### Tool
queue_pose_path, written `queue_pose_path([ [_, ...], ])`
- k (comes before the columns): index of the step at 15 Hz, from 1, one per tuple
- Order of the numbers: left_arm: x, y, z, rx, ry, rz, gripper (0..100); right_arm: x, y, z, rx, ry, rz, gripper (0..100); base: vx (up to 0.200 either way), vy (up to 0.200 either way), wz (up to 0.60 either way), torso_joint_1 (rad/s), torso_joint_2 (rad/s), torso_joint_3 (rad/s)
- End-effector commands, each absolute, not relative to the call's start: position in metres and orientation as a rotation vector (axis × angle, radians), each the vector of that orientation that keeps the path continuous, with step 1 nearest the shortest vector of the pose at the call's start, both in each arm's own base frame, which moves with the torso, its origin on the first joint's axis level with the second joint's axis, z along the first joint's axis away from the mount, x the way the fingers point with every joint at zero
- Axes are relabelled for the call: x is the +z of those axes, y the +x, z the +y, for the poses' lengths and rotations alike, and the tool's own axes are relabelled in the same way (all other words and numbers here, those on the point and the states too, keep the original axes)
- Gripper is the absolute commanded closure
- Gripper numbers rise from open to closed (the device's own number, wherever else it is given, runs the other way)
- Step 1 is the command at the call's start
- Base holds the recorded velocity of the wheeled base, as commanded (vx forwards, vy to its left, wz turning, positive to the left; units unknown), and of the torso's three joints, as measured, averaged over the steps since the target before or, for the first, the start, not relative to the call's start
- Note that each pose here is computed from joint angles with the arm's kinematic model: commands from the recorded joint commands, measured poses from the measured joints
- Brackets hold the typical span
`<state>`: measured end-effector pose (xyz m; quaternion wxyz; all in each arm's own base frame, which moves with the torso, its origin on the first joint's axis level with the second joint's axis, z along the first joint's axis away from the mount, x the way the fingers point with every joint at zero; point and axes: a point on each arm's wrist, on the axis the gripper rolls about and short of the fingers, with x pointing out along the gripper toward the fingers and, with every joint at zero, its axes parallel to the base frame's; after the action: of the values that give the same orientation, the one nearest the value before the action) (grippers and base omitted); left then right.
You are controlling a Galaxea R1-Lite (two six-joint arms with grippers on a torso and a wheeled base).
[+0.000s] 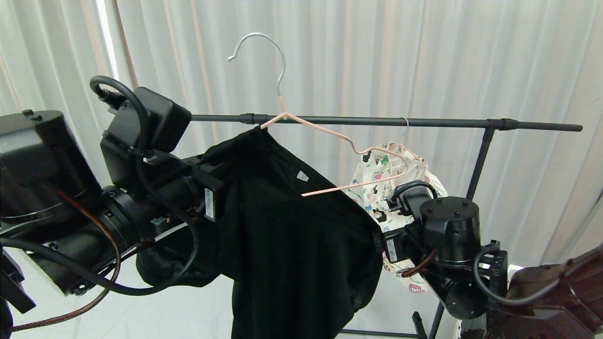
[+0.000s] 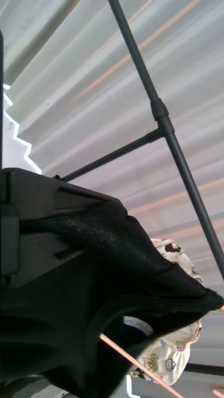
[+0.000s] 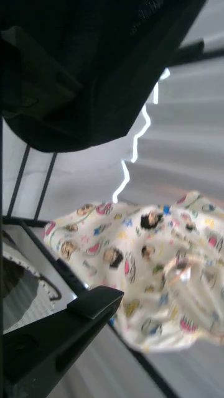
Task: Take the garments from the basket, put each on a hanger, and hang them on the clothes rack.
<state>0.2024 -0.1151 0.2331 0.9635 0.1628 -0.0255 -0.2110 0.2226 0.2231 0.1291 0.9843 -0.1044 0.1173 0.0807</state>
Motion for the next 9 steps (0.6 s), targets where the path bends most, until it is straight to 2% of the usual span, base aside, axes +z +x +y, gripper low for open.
queue_pose_path([
  [1, 0.230, 0.199, -0.113, -0.427, 0.332, -0.044, 100, 0.142, 0.229, 0.205, 0.112, -0.177, 0.212, 0, 0.000, 0.000, 0.00, 0.000, 0.00, 0.000],
  [6, 0.206, 0.189, -0.107, -0.438, 0.356, 0.023, 100, 0.151, 0.234, 0.192, 0.082, -0.156, 0.194, 0, 0.000, 0.000, 0.00, 0.000, 0.00, 0.000],
  [9, 0.194, 0.192, -0.106, -0.429, 0.356, 0.004, 100, 0.151, 0.234, 0.192, 0.084, -0.157, 0.194, 0, 0.000, 0.000, 0.00, 0.000, 0.00, 0.000],
])
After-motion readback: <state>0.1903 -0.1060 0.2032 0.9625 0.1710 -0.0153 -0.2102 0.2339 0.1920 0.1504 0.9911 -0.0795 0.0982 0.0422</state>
